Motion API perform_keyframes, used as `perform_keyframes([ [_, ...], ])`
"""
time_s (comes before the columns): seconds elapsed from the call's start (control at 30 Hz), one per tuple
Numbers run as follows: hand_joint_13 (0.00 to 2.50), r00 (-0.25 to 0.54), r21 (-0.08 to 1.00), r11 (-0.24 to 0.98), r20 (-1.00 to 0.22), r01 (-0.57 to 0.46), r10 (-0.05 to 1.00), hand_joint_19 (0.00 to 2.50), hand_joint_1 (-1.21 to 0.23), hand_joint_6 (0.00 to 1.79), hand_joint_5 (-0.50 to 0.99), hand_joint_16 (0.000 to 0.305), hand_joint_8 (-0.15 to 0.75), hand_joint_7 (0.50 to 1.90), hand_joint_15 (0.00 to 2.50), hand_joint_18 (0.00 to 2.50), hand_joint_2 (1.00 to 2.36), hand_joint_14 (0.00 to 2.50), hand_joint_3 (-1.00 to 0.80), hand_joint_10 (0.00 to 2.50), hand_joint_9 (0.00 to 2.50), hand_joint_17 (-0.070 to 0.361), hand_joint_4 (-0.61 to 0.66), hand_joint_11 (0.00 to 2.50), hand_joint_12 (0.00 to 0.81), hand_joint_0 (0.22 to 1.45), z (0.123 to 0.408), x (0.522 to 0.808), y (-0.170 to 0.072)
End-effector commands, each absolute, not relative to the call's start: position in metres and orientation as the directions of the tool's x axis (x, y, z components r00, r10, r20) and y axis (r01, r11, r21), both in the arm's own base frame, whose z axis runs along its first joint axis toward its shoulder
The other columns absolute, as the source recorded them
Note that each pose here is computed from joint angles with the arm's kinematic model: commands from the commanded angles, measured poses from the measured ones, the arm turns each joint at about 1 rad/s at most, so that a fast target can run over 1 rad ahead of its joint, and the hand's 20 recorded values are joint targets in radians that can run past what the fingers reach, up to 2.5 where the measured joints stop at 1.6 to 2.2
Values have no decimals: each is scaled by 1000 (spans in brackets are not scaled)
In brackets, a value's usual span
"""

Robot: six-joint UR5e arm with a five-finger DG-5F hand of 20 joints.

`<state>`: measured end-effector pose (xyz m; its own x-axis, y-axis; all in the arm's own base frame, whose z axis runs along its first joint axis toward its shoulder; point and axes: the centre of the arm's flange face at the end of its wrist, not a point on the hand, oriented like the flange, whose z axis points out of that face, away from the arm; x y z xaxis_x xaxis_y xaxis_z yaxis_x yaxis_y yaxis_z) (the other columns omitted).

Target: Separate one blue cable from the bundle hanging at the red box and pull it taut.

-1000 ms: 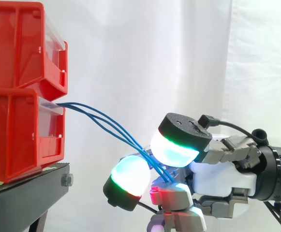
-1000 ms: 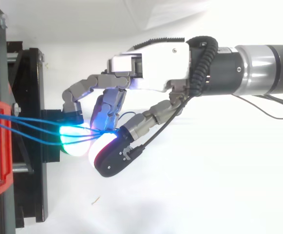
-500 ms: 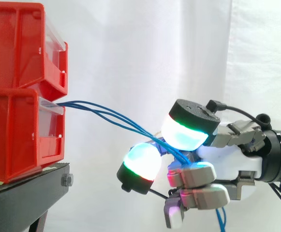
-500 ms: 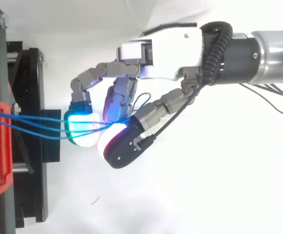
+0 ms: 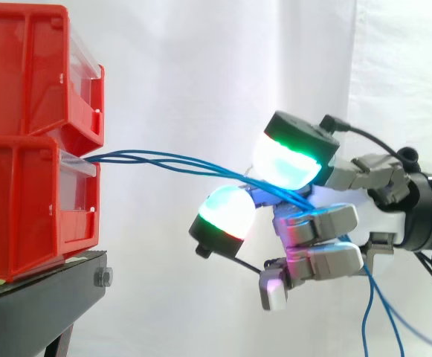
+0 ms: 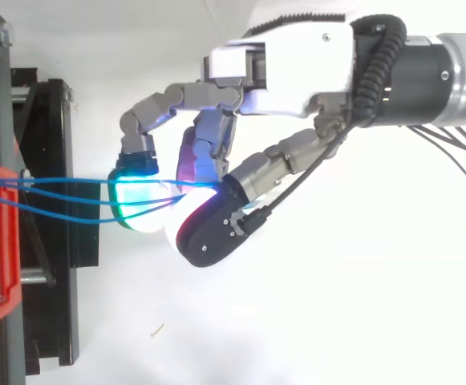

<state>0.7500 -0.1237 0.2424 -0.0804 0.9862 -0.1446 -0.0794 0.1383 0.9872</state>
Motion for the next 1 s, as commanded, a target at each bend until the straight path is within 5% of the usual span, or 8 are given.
perform_keyframes([
  [0.0,1411,-80,984,164,-170,-71,982,614,-638,589,-129,36,286,1123,1342,849,1006,19,-427,653,1172,80,203,1487,325,635,256,745,-123],
  [0.43,1425,-79,980,194,-196,-33,977,629,-675,736,-164,36,288,904,1389,862,1013,18,-301,889,1132,82,186,1452,321,657,272,736,-118],
  [0.63,1429,-52,984,174,-175,-31,983,645,-590,755,-166,38,298,879,1395,862,1001,16,-479,923,1123,84,197,1436,328,594,272,736,-125],
  [0.97,1441,-15,990,121,-122,-70,992,651,-516,755,-166,39,305,881,1399,882,1000,15,-500,974,1126,89,199,1431,324,573,270,741,-132],
])
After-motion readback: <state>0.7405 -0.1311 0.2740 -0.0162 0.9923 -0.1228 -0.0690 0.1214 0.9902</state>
